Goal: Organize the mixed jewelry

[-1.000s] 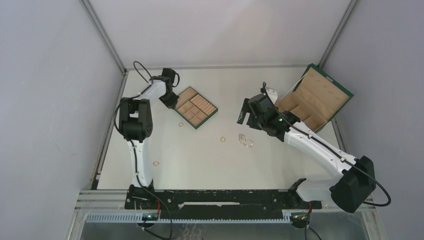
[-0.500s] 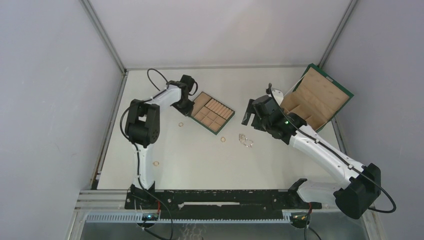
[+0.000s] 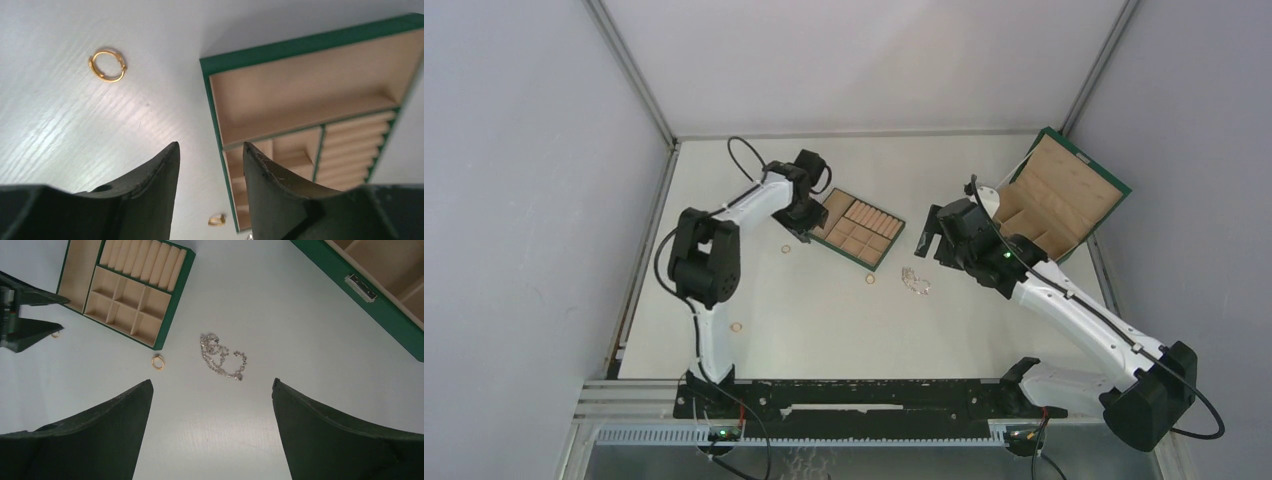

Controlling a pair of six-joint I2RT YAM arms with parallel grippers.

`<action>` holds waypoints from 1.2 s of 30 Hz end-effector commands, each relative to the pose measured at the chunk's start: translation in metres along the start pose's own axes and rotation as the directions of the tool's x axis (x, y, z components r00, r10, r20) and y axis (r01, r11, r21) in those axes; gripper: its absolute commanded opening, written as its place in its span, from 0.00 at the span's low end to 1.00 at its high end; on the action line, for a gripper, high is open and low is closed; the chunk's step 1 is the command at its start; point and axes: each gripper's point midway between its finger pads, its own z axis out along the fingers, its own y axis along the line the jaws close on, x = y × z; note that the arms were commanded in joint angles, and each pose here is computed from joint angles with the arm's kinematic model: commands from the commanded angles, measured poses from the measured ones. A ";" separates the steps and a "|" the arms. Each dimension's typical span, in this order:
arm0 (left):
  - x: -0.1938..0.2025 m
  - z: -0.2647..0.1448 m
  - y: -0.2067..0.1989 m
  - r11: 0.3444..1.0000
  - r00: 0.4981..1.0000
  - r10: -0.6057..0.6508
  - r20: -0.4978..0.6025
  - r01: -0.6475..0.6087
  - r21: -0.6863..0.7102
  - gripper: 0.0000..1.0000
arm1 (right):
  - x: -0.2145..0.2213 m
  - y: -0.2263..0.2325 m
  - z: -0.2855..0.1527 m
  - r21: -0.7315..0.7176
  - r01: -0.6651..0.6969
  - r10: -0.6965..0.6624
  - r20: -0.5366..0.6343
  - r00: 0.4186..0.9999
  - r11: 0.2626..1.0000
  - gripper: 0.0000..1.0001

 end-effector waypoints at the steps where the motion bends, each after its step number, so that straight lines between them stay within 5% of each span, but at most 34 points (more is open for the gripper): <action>1: -0.033 -0.084 -0.007 0.983 0.986 0.071 0.148 -0.094 0.158 0.55 | -0.008 0.005 -0.001 -0.028 -0.023 0.024 0.034 0.999 0.999 0.98; 10: -0.063 -0.118 0.079 0.941 0.876 0.278 0.393 -0.330 0.071 0.55 | -0.017 0.030 -0.007 -0.114 0.018 -0.007 0.094 0.996 0.993 0.96; 17: -0.026 -0.091 0.188 0.962 0.943 0.272 0.192 -0.261 -0.083 0.53 | -0.013 0.036 0.006 -0.116 0.057 -0.048 0.080 0.996 0.992 0.96; 22: 0.002 -0.056 0.223 0.970 0.981 0.189 0.032 -0.182 -0.159 0.49 | -0.004 0.045 0.017 -0.137 0.076 -0.071 0.040 0.997 0.988 0.96; 29: 0.021 -0.024 0.270 0.966 0.997 -0.050 -0.053 0.035 -0.254 0.41 | 0.001 0.043 0.019 -0.135 0.102 -0.100 0.020 0.995 0.986 0.96; 36: 0.010 -0.027 0.288 0.952 0.993 -0.111 0.033 0.116 -0.282 0.38 | -0.002 0.030 0.022 -0.101 0.119 -0.118 0.015 0.993 0.988 0.96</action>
